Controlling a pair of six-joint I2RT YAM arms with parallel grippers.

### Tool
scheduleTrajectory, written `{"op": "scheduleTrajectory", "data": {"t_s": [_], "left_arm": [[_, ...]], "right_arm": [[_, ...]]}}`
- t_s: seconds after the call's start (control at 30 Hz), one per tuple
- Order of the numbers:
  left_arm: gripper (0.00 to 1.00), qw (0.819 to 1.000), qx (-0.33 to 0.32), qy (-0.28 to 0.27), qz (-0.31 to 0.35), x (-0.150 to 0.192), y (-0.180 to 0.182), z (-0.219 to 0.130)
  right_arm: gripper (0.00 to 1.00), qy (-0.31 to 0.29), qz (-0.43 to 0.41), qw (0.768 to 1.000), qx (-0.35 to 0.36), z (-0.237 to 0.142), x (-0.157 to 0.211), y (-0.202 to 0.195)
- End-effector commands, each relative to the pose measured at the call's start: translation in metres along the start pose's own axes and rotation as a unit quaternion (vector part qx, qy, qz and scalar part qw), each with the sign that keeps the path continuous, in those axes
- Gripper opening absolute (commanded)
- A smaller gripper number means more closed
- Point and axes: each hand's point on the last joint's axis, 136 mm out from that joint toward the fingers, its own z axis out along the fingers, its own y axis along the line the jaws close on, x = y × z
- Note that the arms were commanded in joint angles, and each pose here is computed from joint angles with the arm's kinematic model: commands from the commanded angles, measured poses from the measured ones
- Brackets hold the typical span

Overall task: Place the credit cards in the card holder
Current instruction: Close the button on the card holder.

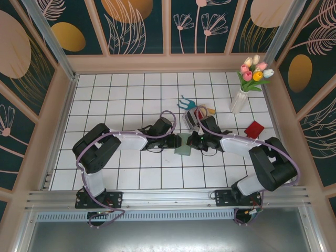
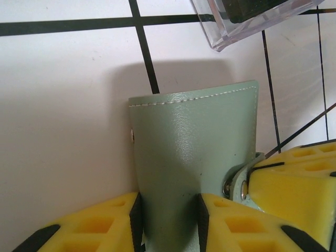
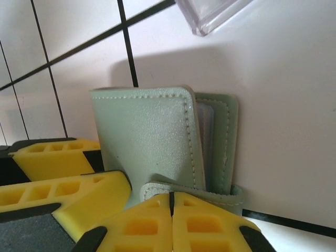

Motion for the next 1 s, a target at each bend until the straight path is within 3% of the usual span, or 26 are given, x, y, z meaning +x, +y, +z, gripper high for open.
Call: {"op": "scheduleTrajectory", "data": {"t_s": [0.0,0.07,0.6,0.97], "left_arm": [[0.35,0.998,-0.024,0.064,-0.004,0.038,0.02,0.011],[0.39,0.997,-0.027,0.068,-0.002,0.04,0.021,0.012],[0.4,0.994,-0.049,0.097,0.016,0.052,0.028,0.019],[0.4,0.991,-0.057,0.117,0.025,0.063,0.031,0.026]], "right_arm": [[0.08,-0.024,-0.003,1.0,0.002,-0.011,-0.004,0.003],[0.08,-0.017,-0.003,1.0,0.005,-0.01,-0.001,0.001],[0.08,-0.022,0.011,0.999,0.035,-0.015,0.007,-0.016],[0.08,-0.013,0.011,1.0,0.002,-0.007,0.004,-0.003]]}}
